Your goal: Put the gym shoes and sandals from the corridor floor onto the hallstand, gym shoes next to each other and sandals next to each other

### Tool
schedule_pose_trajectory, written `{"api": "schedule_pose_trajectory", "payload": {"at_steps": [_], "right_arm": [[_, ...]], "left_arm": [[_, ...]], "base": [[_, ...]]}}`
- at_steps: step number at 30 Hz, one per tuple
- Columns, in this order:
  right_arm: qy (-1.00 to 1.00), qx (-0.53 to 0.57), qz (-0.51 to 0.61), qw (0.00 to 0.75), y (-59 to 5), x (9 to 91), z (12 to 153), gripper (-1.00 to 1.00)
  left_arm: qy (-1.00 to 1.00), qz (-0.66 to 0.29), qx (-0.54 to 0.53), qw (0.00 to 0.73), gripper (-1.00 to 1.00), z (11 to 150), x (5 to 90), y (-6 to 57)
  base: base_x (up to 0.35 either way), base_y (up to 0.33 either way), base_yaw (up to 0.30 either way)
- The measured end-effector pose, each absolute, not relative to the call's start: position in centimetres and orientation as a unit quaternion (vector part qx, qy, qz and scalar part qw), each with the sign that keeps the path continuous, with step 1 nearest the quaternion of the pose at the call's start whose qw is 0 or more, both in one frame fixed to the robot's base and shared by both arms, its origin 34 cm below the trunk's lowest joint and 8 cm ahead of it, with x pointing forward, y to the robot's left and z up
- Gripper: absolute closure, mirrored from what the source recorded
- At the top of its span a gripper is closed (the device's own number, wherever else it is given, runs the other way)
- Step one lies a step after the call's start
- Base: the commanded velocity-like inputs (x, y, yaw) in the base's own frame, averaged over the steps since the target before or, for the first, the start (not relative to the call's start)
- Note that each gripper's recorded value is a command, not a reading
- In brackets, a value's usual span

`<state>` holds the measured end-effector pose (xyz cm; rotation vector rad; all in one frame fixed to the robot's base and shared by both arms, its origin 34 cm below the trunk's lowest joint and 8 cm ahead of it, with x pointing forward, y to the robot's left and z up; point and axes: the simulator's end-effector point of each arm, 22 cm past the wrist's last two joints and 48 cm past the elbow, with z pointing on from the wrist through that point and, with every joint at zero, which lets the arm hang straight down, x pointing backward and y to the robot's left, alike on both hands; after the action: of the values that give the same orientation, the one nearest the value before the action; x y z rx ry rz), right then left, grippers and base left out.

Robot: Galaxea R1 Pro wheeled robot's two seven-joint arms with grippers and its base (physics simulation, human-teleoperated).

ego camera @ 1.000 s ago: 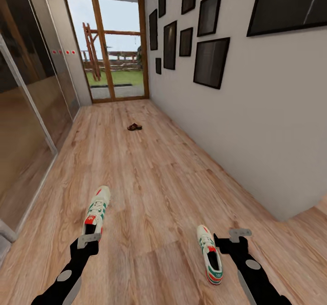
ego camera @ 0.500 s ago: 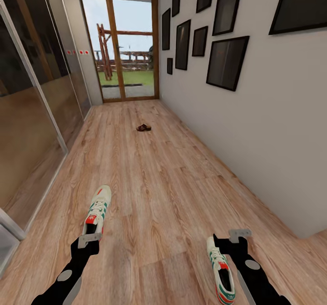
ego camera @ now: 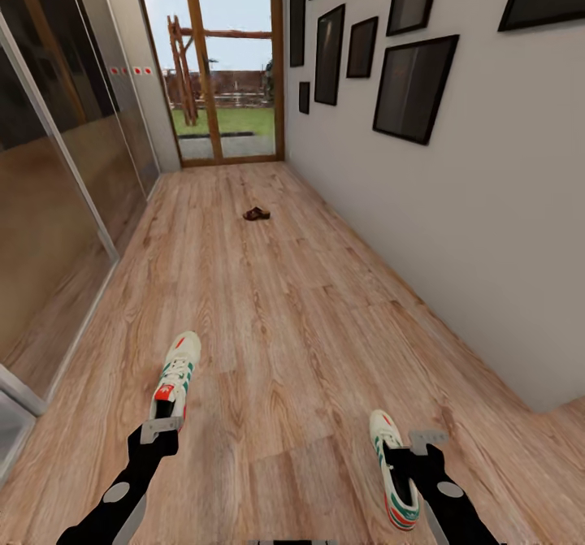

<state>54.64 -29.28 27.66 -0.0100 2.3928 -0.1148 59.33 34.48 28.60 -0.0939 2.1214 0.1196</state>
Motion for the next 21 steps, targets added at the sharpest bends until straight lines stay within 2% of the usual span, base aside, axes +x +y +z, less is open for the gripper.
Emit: {"api": "schedule_pose_trajectory", "payload": {"at_steps": [16,21], "right_arm": [[0.945,-0.006,-0.045,0.325,-29.4,52.4,23.4,-1.00],[0.933,-0.009,-0.043,0.358,-29.2,51.4,21.7,-1.00]], "left_arm": [[0.892,0.051,-0.035,0.448,1.00,24.0,57.2,34.5],[0.898,0.052,-0.035,0.435,1.00,22.6,56.4,34.5]], "base": [[0.000,0.000,0.000],[0.000,0.000,0.000]]}}
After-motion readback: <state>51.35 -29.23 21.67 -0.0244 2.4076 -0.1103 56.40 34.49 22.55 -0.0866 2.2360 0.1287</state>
